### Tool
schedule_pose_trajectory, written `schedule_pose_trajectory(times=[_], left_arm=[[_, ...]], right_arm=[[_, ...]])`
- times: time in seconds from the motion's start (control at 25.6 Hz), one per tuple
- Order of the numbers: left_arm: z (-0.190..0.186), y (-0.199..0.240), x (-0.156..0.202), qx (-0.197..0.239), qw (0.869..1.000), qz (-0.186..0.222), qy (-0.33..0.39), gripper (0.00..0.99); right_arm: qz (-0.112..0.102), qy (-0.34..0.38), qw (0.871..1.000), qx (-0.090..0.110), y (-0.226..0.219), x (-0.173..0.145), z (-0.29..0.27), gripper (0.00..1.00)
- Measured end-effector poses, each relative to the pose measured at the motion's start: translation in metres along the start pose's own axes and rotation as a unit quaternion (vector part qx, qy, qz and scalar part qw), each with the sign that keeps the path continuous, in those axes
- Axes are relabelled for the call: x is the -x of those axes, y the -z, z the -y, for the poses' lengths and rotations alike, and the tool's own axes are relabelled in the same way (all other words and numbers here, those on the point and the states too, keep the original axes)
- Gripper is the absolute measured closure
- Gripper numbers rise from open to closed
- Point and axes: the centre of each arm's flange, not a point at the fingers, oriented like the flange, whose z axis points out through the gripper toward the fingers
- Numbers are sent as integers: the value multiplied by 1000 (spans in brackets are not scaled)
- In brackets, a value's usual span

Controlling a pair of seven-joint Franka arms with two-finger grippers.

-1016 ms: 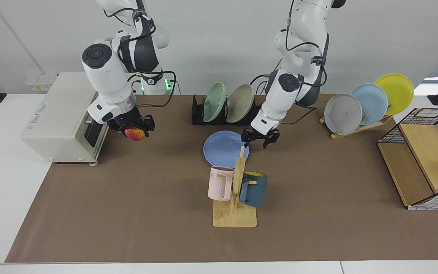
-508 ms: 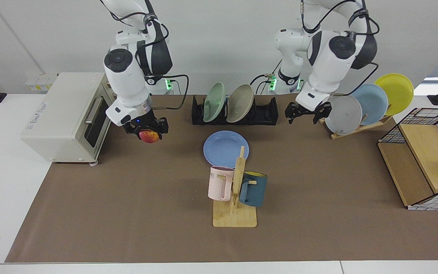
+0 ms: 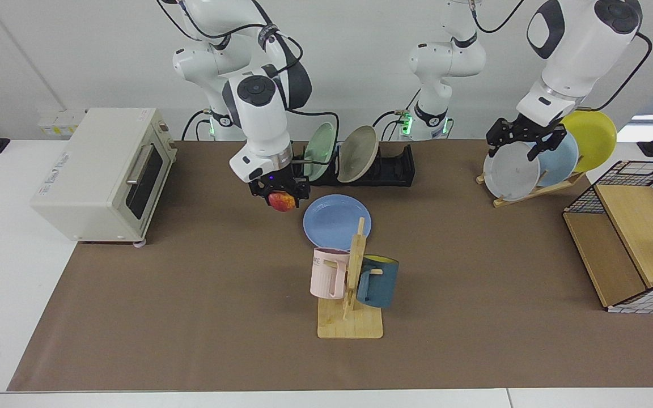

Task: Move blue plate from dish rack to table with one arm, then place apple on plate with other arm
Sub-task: 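Retract the left gripper while the right gripper carries the apple over the plate, then lower the apple onto the blue plate and open the right gripper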

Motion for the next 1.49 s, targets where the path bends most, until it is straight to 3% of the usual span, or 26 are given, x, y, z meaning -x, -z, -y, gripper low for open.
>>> schedule_pose_trajectory(times=[0.27,0.66,0.86,1.25,1.41,1.49], left_arm=[[-1,3,2,0,1000,-3,-7,0],[-5,3,1,-1,1000,-3,-10,0],[-7,3,1,-1,1000,-3,-13,0],[-9,3,1,-1,1000,-3,-14,0],[-9,3,1,-1,1000,-3,-14,0],[-9,3,1,-1,1000,-3,-14,0]], right_arm=[[8,-16,1000,-24,-24,16,39,233],[12,-37,999,-22,-83,55,103,233],[5,-46,999,-26,-111,54,110,233],[11,-43,999,-17,-146,60,117,233],[8,-48,999,-18,-143,54,114,13],[6,-50,999,-19,-135,50,114,9]])
